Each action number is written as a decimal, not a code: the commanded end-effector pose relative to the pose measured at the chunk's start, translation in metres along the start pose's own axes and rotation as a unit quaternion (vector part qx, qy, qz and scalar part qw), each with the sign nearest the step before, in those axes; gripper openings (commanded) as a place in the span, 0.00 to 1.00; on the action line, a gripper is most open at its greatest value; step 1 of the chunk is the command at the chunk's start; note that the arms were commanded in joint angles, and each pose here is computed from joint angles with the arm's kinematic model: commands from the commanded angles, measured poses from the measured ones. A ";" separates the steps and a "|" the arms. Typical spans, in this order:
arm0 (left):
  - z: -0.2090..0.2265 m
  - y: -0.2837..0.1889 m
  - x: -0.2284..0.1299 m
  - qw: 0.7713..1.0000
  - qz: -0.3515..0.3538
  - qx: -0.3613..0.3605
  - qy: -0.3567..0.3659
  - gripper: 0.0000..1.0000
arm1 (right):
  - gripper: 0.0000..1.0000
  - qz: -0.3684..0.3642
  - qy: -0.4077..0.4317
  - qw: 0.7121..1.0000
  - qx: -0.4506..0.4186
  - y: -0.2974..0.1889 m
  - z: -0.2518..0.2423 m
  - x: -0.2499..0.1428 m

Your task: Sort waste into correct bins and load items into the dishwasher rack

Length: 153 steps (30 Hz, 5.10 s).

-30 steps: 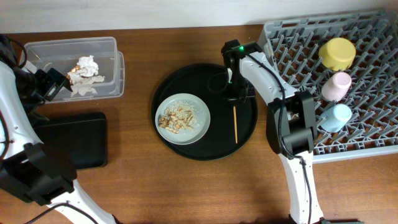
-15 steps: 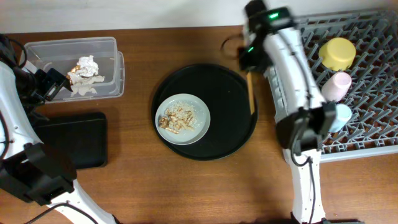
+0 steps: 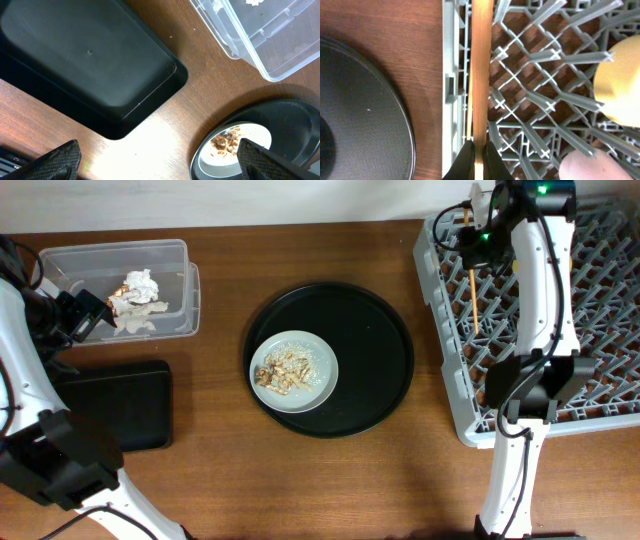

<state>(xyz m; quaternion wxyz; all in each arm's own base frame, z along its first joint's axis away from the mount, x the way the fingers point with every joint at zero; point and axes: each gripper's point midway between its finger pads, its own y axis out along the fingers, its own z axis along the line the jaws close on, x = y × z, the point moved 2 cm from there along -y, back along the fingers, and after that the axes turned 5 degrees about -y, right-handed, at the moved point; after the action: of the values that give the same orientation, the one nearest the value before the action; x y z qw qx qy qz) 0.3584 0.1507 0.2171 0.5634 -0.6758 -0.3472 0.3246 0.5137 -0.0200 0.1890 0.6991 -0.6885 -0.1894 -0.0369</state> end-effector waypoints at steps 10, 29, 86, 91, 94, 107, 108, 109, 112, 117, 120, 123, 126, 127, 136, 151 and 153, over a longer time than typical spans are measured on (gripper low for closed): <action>0.001 -0.012 -0.004 1.000 -0.013 -0.008 -0.002 0.99 | 0.27 0.037 0.045 0.998 0.015 0.023 0.008 -0.013; 0.001 -0.012 -0.004 1.000 -0.013 -0.008 -0.002 0.99 | 0.98 -0.093 0.153 0.982 0.055 -0.175 0.045 -0.039; -0.203 0.032 -0.375 0.845 -0.131 0.000 0.518 0.99 | 0.98 0.093 0.409 0.904 -0.079 -0.148 -0.085 -0.212; -0.215 0.041 -0.382 0.852 -0.153 -0.010 0.501 0.99 | 0.98 0.093 0.408 0.905 -0.079 -0.148 -0.085 -0.212; -0.221 0.066 -0.371 0.857 -0.149 0.013 0.493 0.99 | 0.98 0.093 0.409 0.904 -0.079 -0.147 -0.085 -0.212; -0.206 0.190 -0.357 0.888 -0.129 0.149 0.415 0.89 | 0.98 0.093 0.408 0.905 -0.079 -0.148 -0.085 -0.212; -0.206 0.195 -0.357 0.889 -0.129 0.153 0.412 0.89 | 0.98 0.093 0.408 0.905 -0.079 -0.148 -0.085 -0.212; -0.206 0.201 -0.356 0.889 -0.128 0.156 0.411 0.81 | 0.98 0.093 0.408 0.905 -0.079 -0.148 -0.085 -0.212; -0.209 0.219 -0.346 0.891 -0.131 0.163 0.404 0.72 | 0.98 0.093 0.409 0.904 -0.079 -0.148 -0.085 -0.212; -0.212 0.235 -0.325 0.899 -0.129 0.168 0.383 0.68 | 0.98 0.093 0.409 0.904 -0.079 -0.148 -0.085 -0.212; -0.215 0.235 -0.315 0.902 -0.129 0.164 0.379 0.65 | 0.98 0.093 0.408 0.905 -0.079 -0.148 -0.085 -0.212; -0.216 0.237 -0.316 0.903 -0.117 0.156 0.383 0.62 | 0.98 0.093 0.409 0.904 -0.080 -0.148 -0.085 -0.212; -0.219 0.239 -0.320 0.905 -0.109 0.148 0.383 0.58 | 0.98 0.093 0.408 0.905 -0.079 -0.148 -0.085 -0.212; -0.218 0.239 -0.321 0.906 -0.106 0.147 0.383 0.55 | 0.98 0.093 0.409 0.905 -0.080 -0.148 -0.085 -0.212; -0.217 0.240 -0.328 0.906 -0.093 0.145 0.385 0.27 | 0.98 0.093 0.409 0.904 -0.079 -0.148 -0.085 -0.212; -0.202 0.251 -0.329 0.901 -0.084 0.170 0.389 0.11 | 0.98 0.093 0.408 0.905 -0.079 -0.148 -0.085 -0.212; -0.202 0.250 -0.331 0.901 -0.086 0.170 0.391 0.04 | 0.98 0.093 0.408 0.905 -0.079 -0.148 -0.085 -0.212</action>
<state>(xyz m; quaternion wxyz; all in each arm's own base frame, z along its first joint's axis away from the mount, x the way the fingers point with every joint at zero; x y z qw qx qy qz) 0.3791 -0.2679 0.0262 0.7765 -0.6202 -0.1076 0.0302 0.2916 -0.1530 0.2632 0.6638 -0.6781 0.1774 -0.2609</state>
